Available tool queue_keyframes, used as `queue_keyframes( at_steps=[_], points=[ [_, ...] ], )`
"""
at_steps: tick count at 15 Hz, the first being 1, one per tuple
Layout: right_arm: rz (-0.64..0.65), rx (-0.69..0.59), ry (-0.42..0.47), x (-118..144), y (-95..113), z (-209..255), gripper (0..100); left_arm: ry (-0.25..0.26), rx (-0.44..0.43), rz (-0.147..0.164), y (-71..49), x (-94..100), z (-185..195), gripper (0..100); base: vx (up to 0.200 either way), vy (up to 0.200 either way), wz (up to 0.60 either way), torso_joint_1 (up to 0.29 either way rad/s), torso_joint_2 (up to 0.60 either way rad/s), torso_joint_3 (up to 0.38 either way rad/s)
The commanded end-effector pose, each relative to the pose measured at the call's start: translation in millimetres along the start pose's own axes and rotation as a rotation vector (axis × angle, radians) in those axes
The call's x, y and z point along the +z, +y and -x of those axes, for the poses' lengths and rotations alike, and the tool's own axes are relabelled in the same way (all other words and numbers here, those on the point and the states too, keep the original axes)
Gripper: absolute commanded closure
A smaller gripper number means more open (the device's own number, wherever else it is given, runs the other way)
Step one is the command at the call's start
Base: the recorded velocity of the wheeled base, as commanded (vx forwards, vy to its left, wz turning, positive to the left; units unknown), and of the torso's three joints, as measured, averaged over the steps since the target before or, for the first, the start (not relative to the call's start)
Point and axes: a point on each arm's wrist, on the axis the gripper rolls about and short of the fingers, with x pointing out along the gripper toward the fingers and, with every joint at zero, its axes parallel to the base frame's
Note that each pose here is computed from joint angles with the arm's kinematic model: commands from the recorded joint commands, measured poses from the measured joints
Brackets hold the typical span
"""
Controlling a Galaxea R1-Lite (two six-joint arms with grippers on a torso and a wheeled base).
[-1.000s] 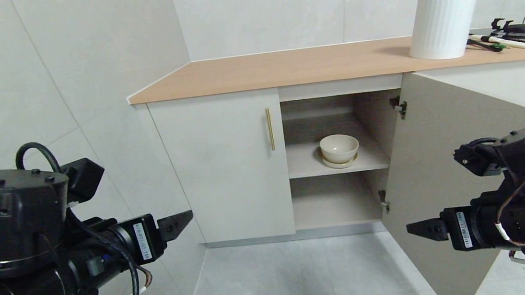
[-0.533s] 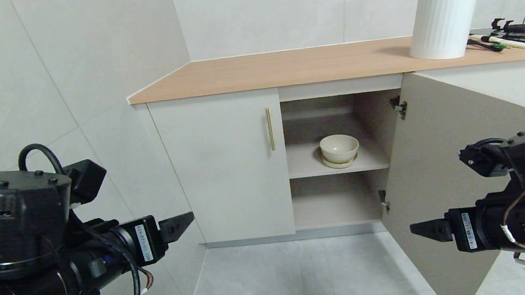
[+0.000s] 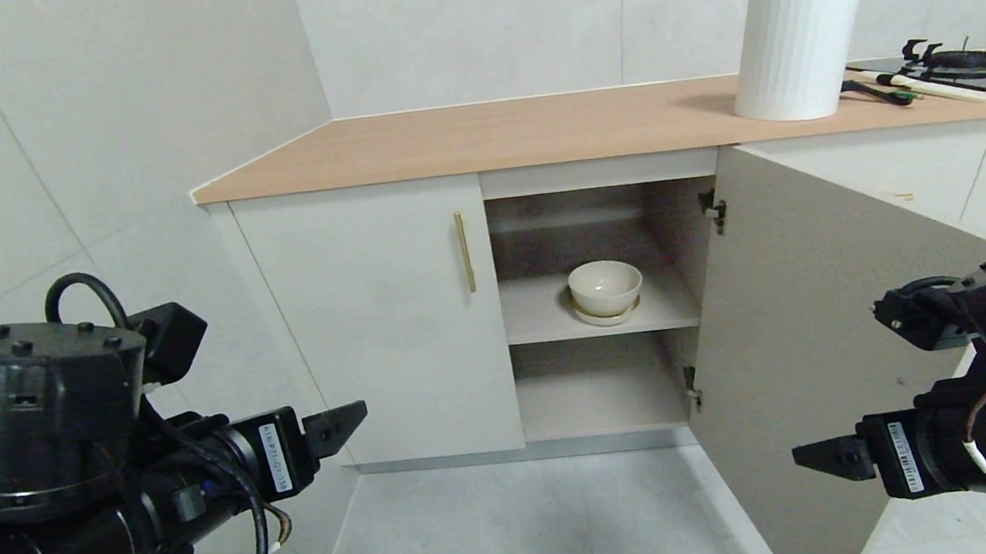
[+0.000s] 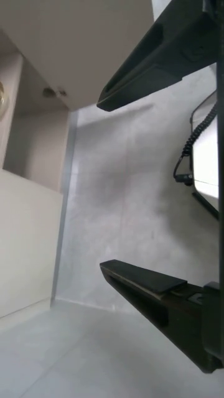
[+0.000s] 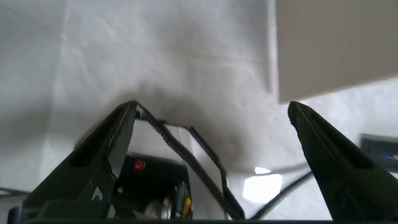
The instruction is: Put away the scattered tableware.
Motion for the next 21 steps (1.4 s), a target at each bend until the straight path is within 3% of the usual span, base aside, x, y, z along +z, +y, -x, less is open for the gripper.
queue_keyframes(
  at_steps=[1,3,6,8,14,17,21],
  points=[
    [0.003,-0.011,0.007,-0.1,-1.5,-0.7,0,0.004,0.001,-0.001,-0.4,-0.5,-1.1,0,0.000,-0.200,0.00,-0.002,0.01,0.007],
    [0.024,-0.049,0.037,-4.4,-4.4,1.8,0,0.005,0.002,-0.001,-0.2,-0.9,-1.2,0,0.000,-0.200,0.00,0.007,0.00,0.000],
    [0.033,-0.152,-0.040,-0.6,-10.3,26.7,0,0.004,0.001,0.000,-0.1,-0.4,-1.2,0,0.000,0.000,0.00,0.000,0.00,0.000],
    [-0.009,-0.205,-0.037,6.9,-22.4,43.8,0,0.004,0.000,-0.001,-0.4,-0.5,-1.1,0,0.000,0.000,0.00,0.000,0.00,0.000],
    [-0.203,-0.482,-0.003,35.0,-96.1,3.8,0,0.006,0.004,0.001,-0.4,-0.7,-2.4,0,0.000,0.000,0.00,0.000,0.00,0.000],
    [-0.258,-0.493,-0.034,45.9,-112.2,-25.6,0,0.004,0.001,0.005,-0.8,-0.2,-2.7,0,0.000,0.000,0.00,0.000,0.00,0.000],
    [-0.333,-0.420,-0.082,49.8,-117.4,-55.5,0,-0.004,-0.002,0.012,-1.5,1.7,-2.0,0,0.000,0.000,0.00,0.000,0.00,0.000]
  ],
)
